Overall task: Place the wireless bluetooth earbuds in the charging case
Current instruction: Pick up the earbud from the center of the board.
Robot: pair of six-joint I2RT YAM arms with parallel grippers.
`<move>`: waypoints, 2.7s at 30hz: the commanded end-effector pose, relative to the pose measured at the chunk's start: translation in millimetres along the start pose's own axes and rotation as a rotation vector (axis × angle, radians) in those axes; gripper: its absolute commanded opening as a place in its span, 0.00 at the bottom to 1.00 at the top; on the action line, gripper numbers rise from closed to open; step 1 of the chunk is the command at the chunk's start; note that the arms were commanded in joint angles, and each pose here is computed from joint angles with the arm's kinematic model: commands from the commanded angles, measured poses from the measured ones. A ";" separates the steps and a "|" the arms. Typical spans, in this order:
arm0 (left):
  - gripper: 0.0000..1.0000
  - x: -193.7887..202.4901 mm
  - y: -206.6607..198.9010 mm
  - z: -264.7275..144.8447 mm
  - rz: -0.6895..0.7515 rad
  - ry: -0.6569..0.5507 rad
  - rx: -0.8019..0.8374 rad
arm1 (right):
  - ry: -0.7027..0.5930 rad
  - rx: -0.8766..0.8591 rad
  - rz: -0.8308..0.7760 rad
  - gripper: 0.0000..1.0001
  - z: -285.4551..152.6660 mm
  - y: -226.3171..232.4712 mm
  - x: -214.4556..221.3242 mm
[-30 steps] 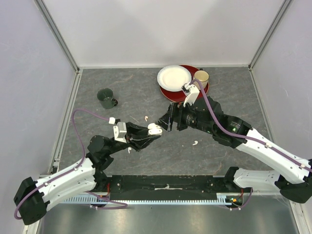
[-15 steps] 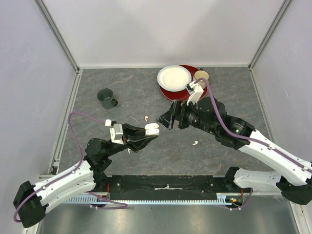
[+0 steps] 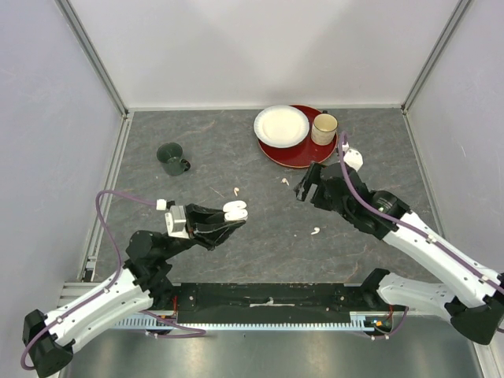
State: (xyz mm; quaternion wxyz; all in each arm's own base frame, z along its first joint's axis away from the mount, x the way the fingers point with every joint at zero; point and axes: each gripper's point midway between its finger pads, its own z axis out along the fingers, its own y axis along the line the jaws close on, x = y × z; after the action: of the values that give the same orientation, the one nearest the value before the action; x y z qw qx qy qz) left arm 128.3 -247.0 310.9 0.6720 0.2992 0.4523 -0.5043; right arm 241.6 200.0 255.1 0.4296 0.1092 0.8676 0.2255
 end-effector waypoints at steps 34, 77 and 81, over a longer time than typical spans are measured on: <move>0.02 -10.1 -3.4 -32.5 0.065 -0.001 -0.049 | 0.320 0.651 0.436 0.59 79.2 -151.1 136.8; 0.02 8.3 4.2 -32.8 0.023 0.033 -0.083 | 0.390 0.653 0.218 0.20 100.0 -177.5 147.6; 0.02 10.4 4.6 -31.3 0.013 0.034 -0.082 | 0.438 0.565 0.127 0.10 104.5 -169.6 150.5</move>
State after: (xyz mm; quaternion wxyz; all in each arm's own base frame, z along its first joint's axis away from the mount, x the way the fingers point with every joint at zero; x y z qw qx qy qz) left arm 121.6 -222.0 285.1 0.6738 0.2891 0.4867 -0.4750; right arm 226.9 133.9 14.6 0.1620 0.2925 0.9424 0.0036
